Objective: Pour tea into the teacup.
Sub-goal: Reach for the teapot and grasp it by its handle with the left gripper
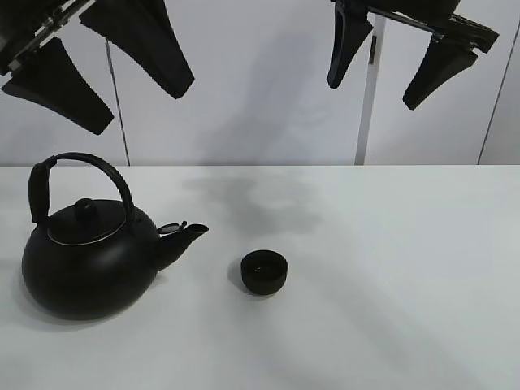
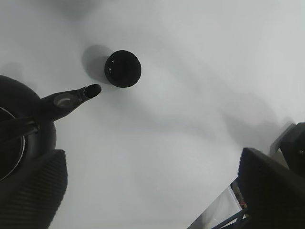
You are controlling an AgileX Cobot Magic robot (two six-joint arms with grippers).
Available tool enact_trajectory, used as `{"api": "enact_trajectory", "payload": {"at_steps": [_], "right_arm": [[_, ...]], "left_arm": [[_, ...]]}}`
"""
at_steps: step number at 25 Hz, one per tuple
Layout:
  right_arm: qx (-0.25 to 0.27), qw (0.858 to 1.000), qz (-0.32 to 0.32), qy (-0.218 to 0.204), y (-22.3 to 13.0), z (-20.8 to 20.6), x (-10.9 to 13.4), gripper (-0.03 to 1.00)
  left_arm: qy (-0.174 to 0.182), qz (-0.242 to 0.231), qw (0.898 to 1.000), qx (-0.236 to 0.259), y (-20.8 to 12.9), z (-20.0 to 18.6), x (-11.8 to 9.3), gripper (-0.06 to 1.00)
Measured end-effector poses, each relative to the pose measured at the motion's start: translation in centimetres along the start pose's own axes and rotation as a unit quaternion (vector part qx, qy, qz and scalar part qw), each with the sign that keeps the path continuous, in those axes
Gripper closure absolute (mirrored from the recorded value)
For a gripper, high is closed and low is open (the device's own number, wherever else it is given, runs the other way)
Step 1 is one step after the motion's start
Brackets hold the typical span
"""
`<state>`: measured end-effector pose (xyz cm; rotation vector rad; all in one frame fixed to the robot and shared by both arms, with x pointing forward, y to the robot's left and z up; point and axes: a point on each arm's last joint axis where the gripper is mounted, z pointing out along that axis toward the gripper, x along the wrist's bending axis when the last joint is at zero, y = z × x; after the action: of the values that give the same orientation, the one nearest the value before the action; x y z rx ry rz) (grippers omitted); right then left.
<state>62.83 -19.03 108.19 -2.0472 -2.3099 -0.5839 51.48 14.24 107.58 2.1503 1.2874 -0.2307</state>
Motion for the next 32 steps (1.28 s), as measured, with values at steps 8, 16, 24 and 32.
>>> {"api": "enact_trajectory", "payload": {"at_steps": [8,16,24,32], "right_arm": [[0.001,1.0,0.004,0.013,-0.02,-0.01,0.23,0.36],[0.001,1.0,0.004,0.013,-0.02,-0.01,0.23,0.36],[0.001,1.0,0.003,0.009,-0.02,0.0,0.16,0.36],[0.001,1.0,0.003,0.009,-0.02,0.0,0.16,0.36]], "left_arm": [[0.0,0.0,1.0,0.0,0.0,0.0,0.0,0.25],[0.0,0.0,1.0,0.0,0.0,0.0,0.0,0.25],[0.0,0.0,1.0,0.0,0.0,0.0,0.0,0.25],[0.0,0.0,1.0,0.0,0.0,0.0,0.0,0.25]]}}
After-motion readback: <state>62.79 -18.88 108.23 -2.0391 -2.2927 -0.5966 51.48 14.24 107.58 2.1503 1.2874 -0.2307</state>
